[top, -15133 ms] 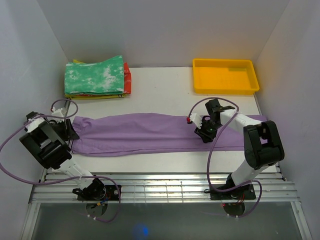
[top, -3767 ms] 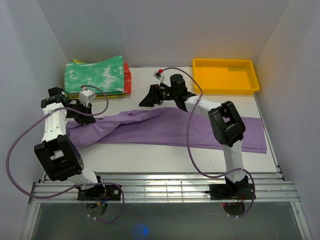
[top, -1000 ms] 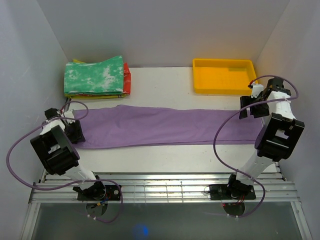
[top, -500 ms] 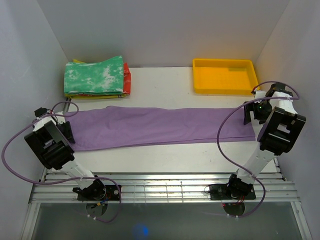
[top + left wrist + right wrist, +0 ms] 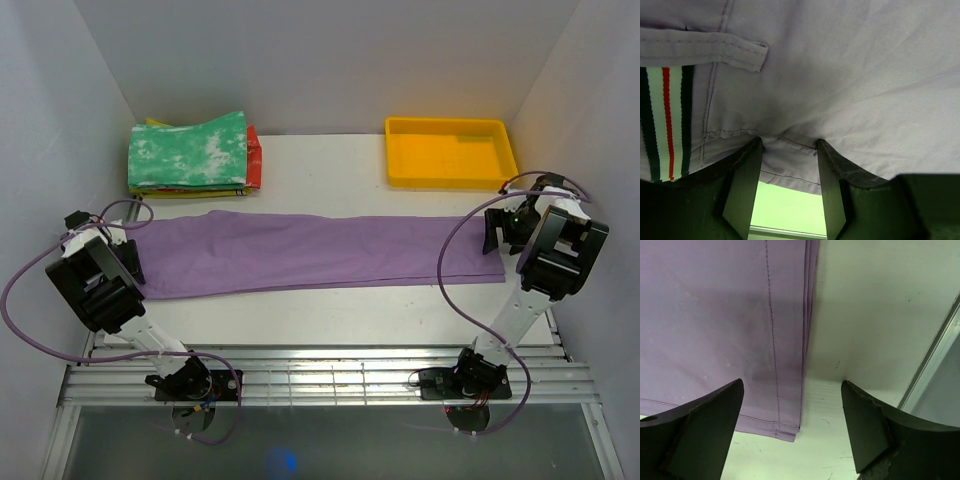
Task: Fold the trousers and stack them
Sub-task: Fold the trousers
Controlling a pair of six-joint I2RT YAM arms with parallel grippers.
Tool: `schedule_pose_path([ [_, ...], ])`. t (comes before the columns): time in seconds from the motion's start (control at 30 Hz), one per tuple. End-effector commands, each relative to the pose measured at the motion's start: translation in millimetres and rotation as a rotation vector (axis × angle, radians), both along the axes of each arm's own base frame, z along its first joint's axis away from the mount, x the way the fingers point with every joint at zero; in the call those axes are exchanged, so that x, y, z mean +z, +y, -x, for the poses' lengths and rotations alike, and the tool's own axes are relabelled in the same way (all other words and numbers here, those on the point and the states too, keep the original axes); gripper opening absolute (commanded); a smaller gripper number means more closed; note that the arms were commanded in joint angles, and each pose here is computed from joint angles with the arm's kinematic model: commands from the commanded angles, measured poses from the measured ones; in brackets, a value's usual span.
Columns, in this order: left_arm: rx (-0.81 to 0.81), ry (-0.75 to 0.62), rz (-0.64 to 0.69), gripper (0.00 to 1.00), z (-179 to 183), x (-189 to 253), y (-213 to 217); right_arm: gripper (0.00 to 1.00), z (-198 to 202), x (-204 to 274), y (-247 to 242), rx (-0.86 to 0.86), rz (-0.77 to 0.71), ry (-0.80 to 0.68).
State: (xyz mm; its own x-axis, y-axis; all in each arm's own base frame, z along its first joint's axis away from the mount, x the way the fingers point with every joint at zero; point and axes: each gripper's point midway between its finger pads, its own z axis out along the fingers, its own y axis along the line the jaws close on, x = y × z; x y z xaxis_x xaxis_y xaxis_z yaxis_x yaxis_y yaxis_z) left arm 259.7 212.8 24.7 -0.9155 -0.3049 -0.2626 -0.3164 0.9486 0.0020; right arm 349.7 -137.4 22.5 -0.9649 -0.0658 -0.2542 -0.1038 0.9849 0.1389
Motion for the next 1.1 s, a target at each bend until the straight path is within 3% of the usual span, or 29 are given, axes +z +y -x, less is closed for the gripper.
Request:
schedule_pose_path([
  [0.0,0.001,0.006,-0.02,0.58,6,1,3,0.84,11,-14,26,0.003,-0.081,0.033],
  [0.33,0.007,-0.004,-0.01,0.59,3,4,2,0.57,26,-26,87,0.078,-0.281,0.084],
  [0.43,0.006,-0.012,-0.002,0.58,2,5,0,0.4,19,-15,87,0.085,-0.296,0.064],
  [0.5,0.003,-0.023,0.007,0.58,0,6,-2,0.19,13,-5,82,0.088,-0.29,0.035],
  [0.57,-0.006,-0.047,0.033,0.58,-2,9,-8,0.08,12,7,76,0.073,-0.294,0.017],
  [0.77,-0.07,-0.122,0.088,0.6,-5,19,-30,0.08,-6,64,33,0.033,-0.263,-0.14],
  [0.9,-0.107,-0.169,0.094,0.66,-3,27,-42,0.08,1,87,6,0.024,-0.214,-0.178],
  [1.07,-0.192,-0.31,0.11,0.8,-9,60,-63,0.08,7,108,-22,0.041,-0.14,-0.204],
])
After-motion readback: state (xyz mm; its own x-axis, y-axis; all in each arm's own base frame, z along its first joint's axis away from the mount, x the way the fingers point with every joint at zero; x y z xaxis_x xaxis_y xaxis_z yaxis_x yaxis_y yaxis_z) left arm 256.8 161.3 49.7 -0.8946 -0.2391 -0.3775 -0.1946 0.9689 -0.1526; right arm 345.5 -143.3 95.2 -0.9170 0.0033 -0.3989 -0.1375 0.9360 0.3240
